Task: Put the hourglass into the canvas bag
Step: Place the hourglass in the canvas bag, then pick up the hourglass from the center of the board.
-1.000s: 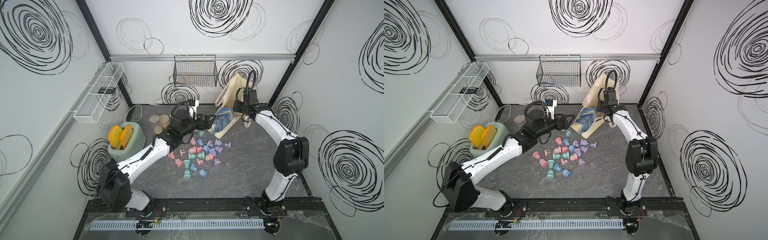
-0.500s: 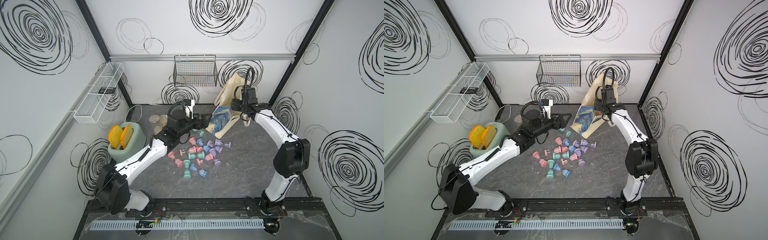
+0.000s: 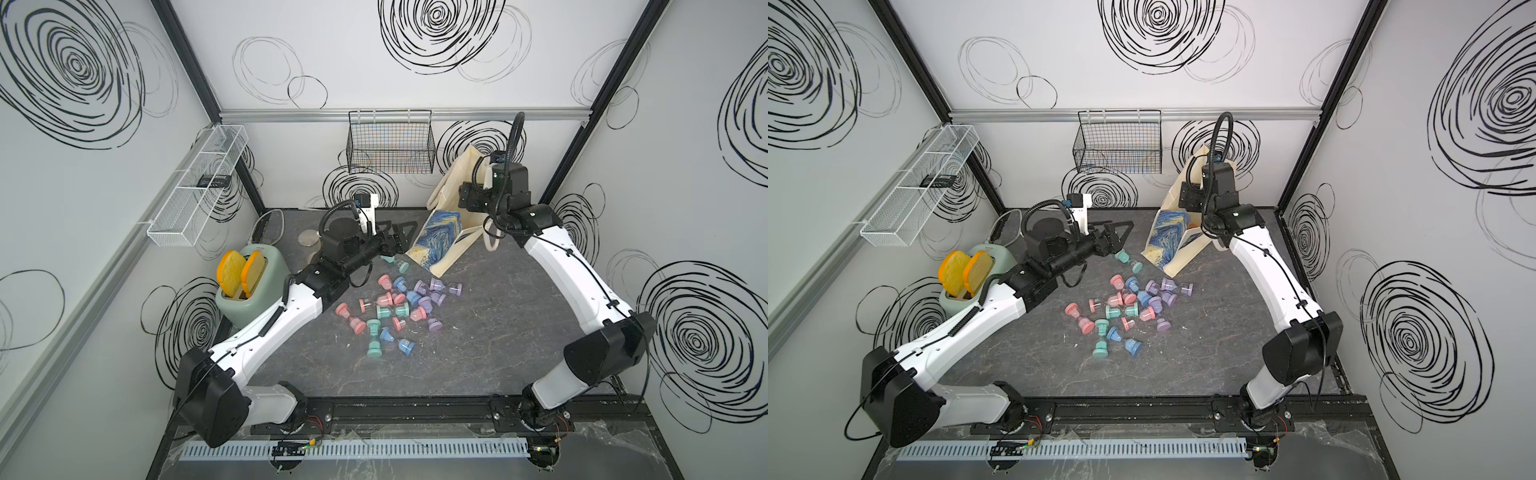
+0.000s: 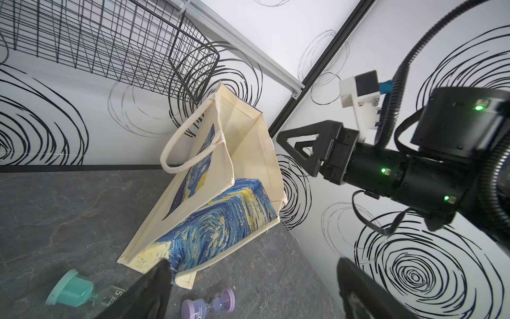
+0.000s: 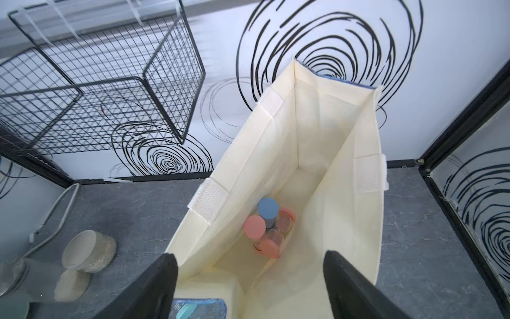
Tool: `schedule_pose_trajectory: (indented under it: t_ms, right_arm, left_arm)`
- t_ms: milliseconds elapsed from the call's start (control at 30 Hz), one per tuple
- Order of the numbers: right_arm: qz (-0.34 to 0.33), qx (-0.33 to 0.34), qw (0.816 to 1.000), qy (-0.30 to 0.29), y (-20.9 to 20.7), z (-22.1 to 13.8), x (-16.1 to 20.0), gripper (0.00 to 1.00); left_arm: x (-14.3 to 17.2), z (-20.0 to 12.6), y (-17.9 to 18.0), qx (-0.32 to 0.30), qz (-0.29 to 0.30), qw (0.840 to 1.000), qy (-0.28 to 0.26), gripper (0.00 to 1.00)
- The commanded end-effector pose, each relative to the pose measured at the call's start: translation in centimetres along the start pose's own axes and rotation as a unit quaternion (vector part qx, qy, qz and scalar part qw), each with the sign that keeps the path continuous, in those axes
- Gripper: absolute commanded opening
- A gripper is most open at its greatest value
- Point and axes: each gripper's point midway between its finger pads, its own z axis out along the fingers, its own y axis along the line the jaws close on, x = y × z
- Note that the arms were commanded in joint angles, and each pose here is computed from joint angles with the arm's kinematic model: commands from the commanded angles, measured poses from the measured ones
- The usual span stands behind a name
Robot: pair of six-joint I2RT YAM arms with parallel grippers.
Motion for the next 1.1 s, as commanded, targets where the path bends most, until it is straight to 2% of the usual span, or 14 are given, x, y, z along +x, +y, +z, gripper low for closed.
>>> schedule_pose_trajectory:
  t_ms: [0,333,533,700,900,1067]
  right_arm:
    - [-0.019,-0.023,1.000,0.010,2.0,-3.0,1.3,0.89]
    - [-0.035,-0.084,0.991,0.100,5.0,-6.9,12.4,0.91]
    - [-0.050,-0.107,0.975,0.186,5.7,-7.5,21.3,0.91]
    - [-0.035,-0.122,0.960,0.248,5.4,-7.8,28.2,0.88]
    - [-0.035,-0.133,0.944,0.299,5.4,-7.4,33.9,0.85]
    - [-0.046,-0.122,0.929,0.345,5.2,-6.6,37.3,0.83]
  left_arm:
    - [-0.2,-1.0,-0.5,0.006,0.004,1.000,0.001,0.96]
    - [3.3,-4.1,1.3,-0.032,0.015,0.998,0.051,0.96]
    - [5.4,-5.7,2.4,-0.051,0.017,0.996,0.071,0.96]
    - [7.1,-6.5,3.4,-0.064,0.018,0.993,0.093,0.96]
    - [8.5,-7.3,4.2,-0.072,0.016,0.992,0.098,0.96]
    - [9.0,-7.4,4.5,-0.073,0.010,0.993,0.097,0.96]
